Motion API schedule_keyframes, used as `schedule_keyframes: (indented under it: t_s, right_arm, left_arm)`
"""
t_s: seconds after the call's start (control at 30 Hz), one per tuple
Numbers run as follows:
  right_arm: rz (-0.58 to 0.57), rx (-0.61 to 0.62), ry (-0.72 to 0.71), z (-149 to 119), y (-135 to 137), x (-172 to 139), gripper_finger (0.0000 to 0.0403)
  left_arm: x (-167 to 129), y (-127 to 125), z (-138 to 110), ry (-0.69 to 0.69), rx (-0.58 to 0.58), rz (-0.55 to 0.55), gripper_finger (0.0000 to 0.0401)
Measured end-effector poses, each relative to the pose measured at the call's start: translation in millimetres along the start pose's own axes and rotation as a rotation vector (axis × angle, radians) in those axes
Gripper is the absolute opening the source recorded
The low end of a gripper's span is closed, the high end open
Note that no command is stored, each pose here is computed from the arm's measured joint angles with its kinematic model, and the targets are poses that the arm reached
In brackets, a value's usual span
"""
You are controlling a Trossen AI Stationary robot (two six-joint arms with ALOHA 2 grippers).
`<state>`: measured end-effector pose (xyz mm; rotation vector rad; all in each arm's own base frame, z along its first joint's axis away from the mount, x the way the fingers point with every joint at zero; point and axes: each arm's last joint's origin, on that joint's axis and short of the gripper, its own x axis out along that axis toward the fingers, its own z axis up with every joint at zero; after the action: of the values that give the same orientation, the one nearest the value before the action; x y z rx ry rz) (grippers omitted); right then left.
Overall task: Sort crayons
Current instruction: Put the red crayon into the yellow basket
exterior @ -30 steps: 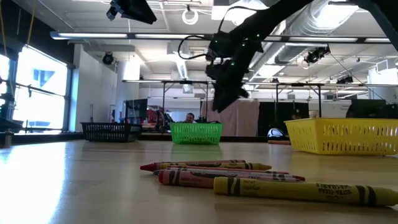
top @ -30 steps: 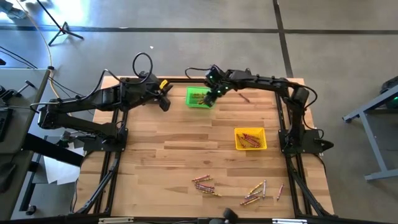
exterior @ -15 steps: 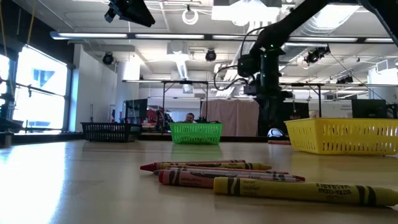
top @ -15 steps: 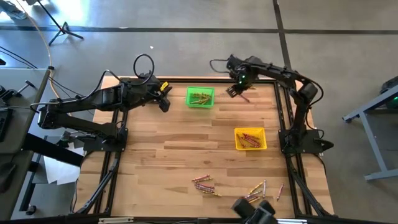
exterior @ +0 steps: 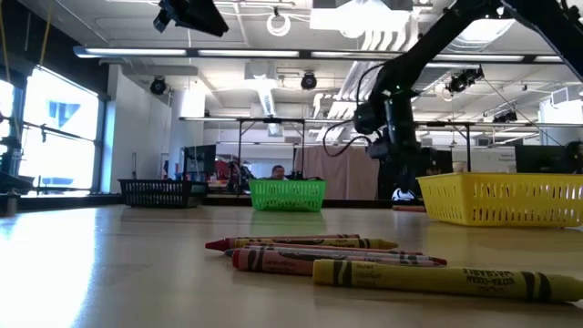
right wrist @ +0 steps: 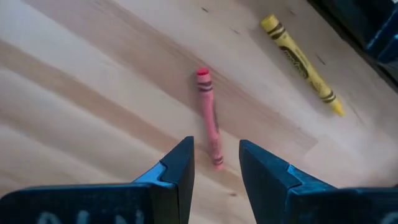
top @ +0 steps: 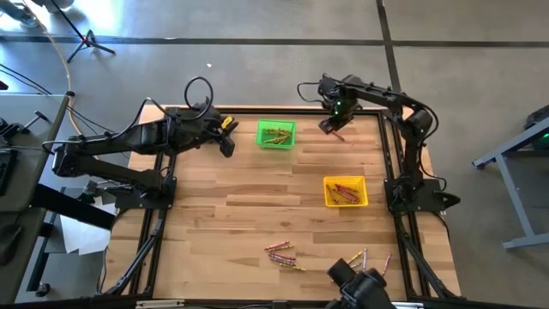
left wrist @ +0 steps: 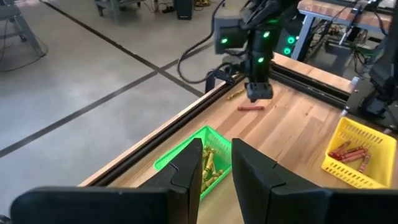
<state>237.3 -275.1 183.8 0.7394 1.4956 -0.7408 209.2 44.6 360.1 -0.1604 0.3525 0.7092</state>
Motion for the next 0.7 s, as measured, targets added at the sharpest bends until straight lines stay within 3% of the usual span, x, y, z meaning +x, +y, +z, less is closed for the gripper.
schedule_keyframes:
  t_s: [0.3,0.47,0.7]
  right_arm:
    - [-0.032,-0.025,0.052,8,-8,24,0.0114]
    - [0.052,0.0,0.103,11,-12,41,0.0114]
    - [0.067,0.0,0.139,13,-11,52,0.011]
  left_arm:
    - [-3,-6,-1,0.0,0.011,-0.029,0.0072]
    - [-4,-8,-2,0.0,0.015,-0.039,0.0072]
    - [-5,-8,-2,-0.001,0.008,-0.037,0.0072]
